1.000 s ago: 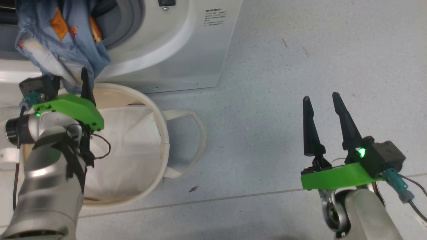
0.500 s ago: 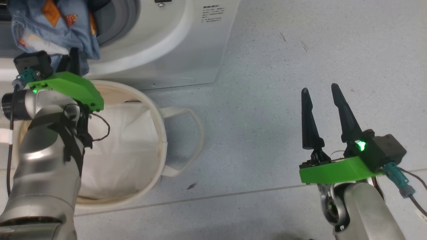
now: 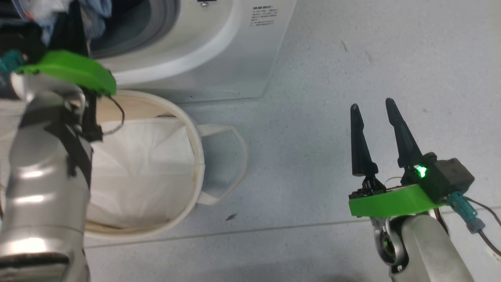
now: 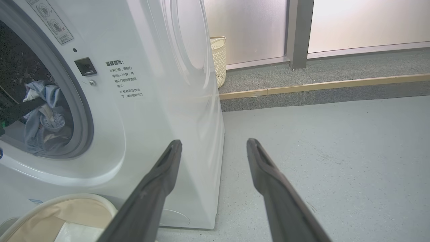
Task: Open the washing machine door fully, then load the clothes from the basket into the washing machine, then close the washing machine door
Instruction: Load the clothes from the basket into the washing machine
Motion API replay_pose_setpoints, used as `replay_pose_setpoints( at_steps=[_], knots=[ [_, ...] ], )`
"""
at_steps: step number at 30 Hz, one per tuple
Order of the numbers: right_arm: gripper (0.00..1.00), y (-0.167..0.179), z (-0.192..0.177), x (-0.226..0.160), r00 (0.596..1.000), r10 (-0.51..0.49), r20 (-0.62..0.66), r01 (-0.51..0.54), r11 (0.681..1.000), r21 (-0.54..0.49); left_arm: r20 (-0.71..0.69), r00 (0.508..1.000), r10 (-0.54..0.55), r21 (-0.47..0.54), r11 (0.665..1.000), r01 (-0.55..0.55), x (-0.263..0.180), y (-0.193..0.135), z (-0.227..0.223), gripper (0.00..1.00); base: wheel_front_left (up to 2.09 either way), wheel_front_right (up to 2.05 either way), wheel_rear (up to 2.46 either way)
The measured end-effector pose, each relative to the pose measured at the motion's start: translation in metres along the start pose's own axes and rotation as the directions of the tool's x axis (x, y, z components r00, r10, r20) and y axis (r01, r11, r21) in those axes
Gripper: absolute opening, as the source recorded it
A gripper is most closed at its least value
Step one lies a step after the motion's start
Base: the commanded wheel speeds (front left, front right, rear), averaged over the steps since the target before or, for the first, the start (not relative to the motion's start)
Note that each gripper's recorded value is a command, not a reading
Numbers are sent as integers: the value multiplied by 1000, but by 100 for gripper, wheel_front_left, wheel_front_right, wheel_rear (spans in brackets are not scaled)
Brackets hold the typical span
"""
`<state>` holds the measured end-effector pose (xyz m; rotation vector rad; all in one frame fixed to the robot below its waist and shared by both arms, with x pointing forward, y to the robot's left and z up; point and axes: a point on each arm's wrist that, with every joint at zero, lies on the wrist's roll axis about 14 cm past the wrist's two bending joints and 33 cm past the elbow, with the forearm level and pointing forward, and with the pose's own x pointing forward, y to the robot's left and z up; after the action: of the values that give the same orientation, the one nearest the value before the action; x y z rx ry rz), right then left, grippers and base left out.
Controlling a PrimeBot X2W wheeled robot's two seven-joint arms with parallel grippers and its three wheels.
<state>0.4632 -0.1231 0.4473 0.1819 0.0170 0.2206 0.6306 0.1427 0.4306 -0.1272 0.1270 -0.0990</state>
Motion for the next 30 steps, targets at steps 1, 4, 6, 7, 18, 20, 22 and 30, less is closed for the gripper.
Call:
replay_pose_setpoints(
  at_steps=[1, 4, 6, 7, 18, 20, 22, 30],
  knots=[
    [100, 0, -2, 0, 1000, 1, -3, -1, 1000, 1, 15, 1000, 4, 16, 1000, -4, 4, 1, 5, 0, 0, 0, 0],
    [100, -3, -9, 1, 1000, -4, -19, 4, 1000, 2, 72, 997, 11, 73, 997, -16, 21, 6, 26, 0, 0, 0, 0],
    [100, -6, -15, 2, 999, -11, -33, 11, 1000, 3, 125, 992, 20, 118, 992, -35, 35, 13, 46, 0, 0, 0, 0],
    [100, -7, -18, 3, 999, -14, -37, 14, 1000, 2, 154, 988, 24, 141, 989, -46, 42, 16, 56, 0, 0, 0, 0],
    [100, -26, -47, 15, 995, -41, -86, 41, 999, -3, 303, 953, 25, 211, 973, -93, 105, 23, 90, 0, 0, 0, 0],
    [100, -30, -52, 17, 994, -47, -95, 46, 999, -6, 267, 964, 16, 221, 972, -77, 114, 21, 70, 0, 0, 0, 0],
    [100, -34, -57, 18, 993, -54, -103, 53, 999, -9, 215, 976, 13, 229, 971, -63, 121, 19, 45, 0, 0, 0, 0],
    [100, -38, -64, 18, 991, -60, -117, 59, 998, -14, 110, 994, 2, 225, 974, -27, 127, 14, 4, 100, 0, 0, 0]
  ],
)
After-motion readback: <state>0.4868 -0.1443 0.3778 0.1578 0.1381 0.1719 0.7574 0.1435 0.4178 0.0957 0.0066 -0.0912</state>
